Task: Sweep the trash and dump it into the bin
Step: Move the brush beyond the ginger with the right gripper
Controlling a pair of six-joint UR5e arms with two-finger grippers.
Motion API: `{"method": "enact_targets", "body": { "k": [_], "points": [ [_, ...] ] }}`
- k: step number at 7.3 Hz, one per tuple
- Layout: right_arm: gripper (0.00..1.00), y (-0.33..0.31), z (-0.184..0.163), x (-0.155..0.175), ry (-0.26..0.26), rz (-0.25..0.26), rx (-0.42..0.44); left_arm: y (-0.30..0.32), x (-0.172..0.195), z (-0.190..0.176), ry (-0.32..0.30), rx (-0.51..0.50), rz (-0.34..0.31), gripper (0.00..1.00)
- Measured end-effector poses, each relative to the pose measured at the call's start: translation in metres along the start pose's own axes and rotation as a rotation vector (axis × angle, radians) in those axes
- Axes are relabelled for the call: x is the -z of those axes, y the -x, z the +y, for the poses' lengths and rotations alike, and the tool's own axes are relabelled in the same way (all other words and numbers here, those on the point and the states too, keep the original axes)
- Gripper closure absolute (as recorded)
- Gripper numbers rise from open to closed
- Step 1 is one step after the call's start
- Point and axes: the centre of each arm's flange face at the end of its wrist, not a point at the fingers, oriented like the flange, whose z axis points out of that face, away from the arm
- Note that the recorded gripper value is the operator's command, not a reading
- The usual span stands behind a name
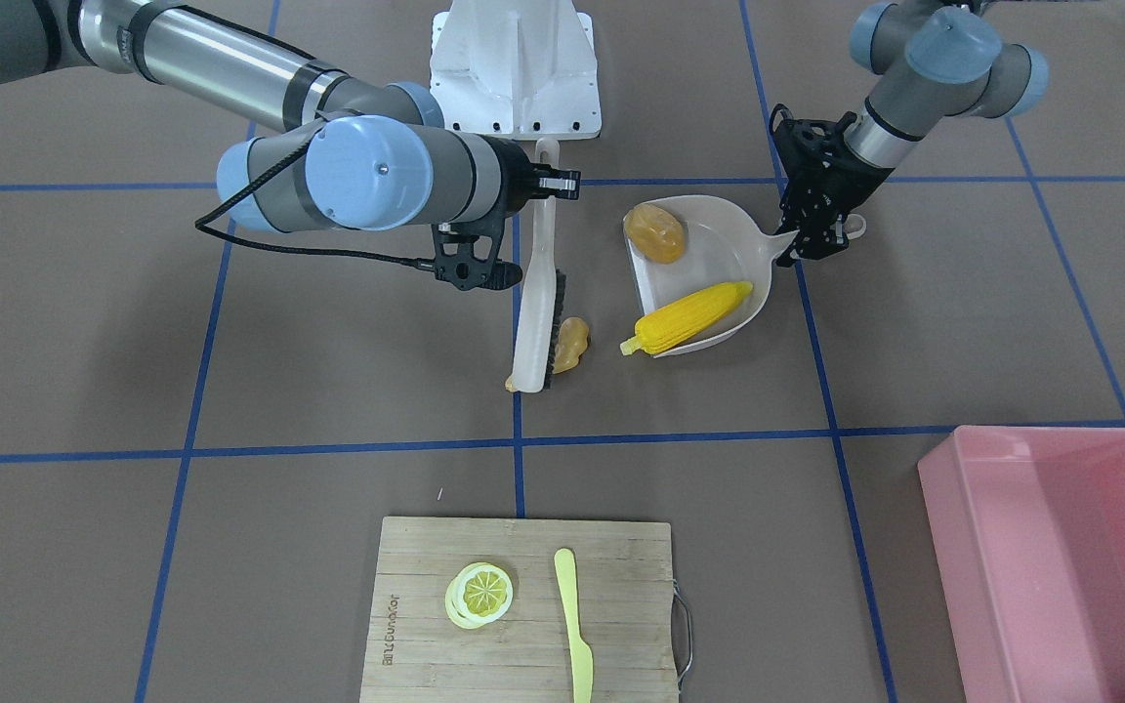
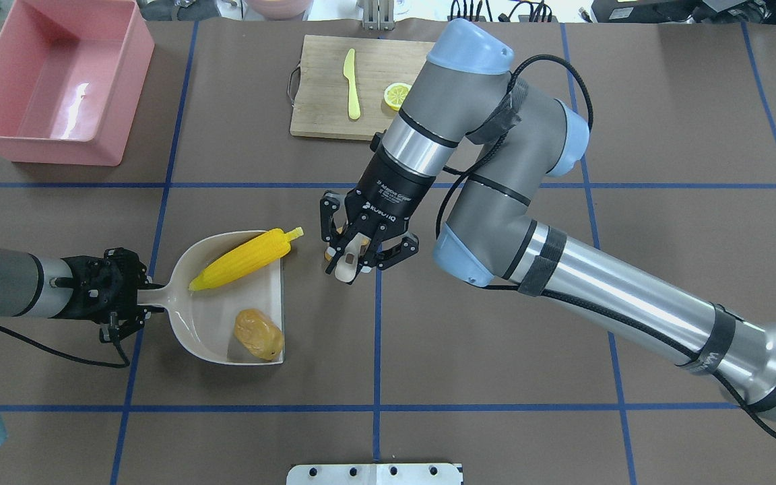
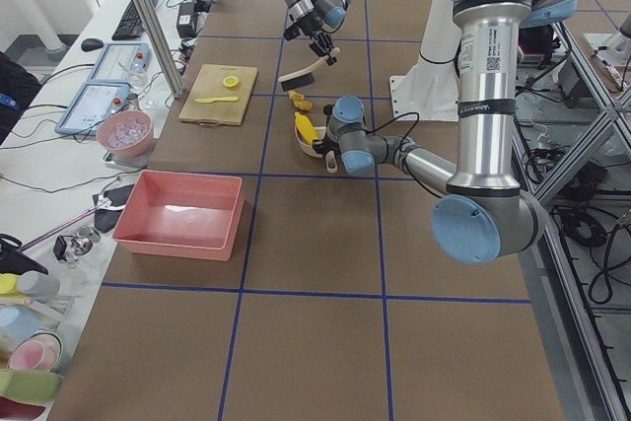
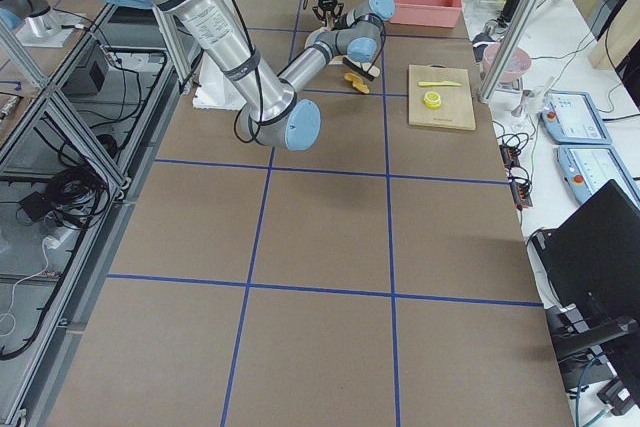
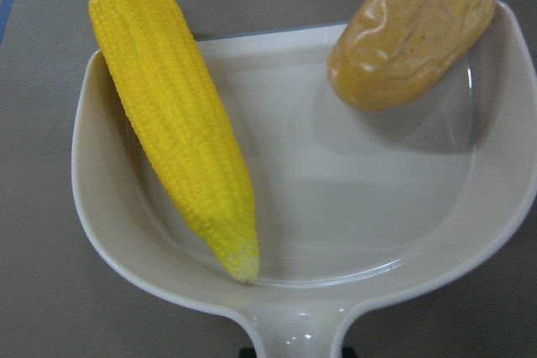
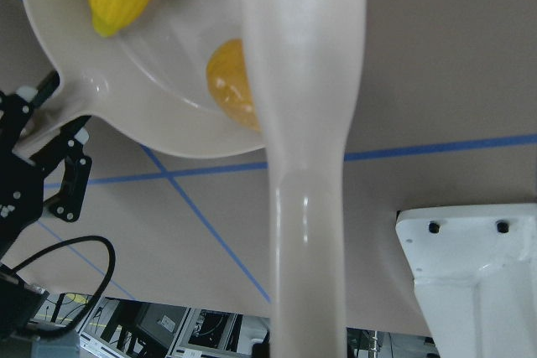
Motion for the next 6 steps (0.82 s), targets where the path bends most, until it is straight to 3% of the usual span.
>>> {"method": "enact_targets", "body": {
  "k": [3,6],
  "points": [
    [1.00,-0.050,-0.035,0.017,-0.042,0.011,0.062,0.001,-0.005,0.006,0.027,0.022,0.008,1.00],
    [1.00,-0.064,-0.020,0.011,-0.024,0.013,0.207,0.002,-0.008,0.005,0.058,0.115,0.013,1.00]
  ]
}}
